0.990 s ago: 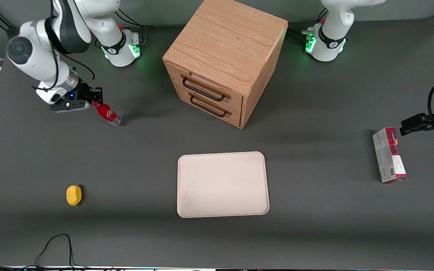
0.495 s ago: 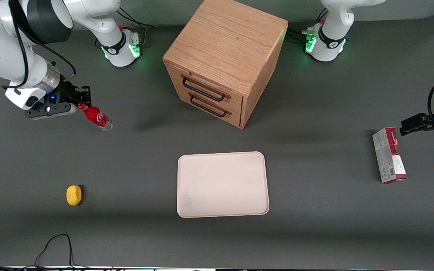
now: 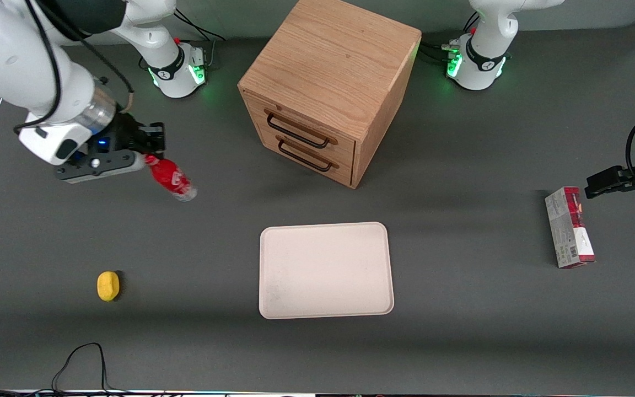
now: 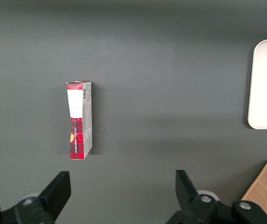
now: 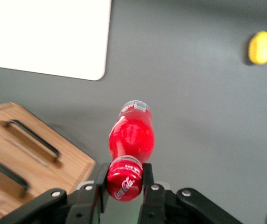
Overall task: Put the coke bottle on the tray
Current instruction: 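Carry the held bottle over the white tray with the right gripper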
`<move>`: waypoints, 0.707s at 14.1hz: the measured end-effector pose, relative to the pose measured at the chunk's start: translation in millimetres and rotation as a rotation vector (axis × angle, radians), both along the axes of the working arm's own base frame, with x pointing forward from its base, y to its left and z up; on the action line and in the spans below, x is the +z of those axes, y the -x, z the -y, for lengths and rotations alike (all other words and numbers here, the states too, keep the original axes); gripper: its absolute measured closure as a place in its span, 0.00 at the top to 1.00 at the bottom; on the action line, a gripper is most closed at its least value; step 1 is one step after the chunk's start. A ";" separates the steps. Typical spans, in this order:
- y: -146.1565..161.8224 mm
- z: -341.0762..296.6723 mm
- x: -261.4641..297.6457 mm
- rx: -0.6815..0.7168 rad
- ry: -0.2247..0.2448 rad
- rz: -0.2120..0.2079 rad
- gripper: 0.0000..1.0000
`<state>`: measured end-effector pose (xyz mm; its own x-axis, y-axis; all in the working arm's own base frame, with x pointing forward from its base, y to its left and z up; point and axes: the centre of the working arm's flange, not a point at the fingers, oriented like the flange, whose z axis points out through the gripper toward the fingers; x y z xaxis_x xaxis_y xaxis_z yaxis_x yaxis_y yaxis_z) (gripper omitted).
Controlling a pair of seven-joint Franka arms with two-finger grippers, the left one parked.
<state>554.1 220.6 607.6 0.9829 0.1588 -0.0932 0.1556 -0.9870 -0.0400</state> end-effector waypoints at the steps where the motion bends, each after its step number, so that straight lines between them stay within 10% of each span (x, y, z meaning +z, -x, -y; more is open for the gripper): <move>1: -7.2 -20.5 -3.7 0.002 -0.015 -0.002 0.31; 10: -74.8 -163.4 -164.4 0.008 -0.034 0.125 0.31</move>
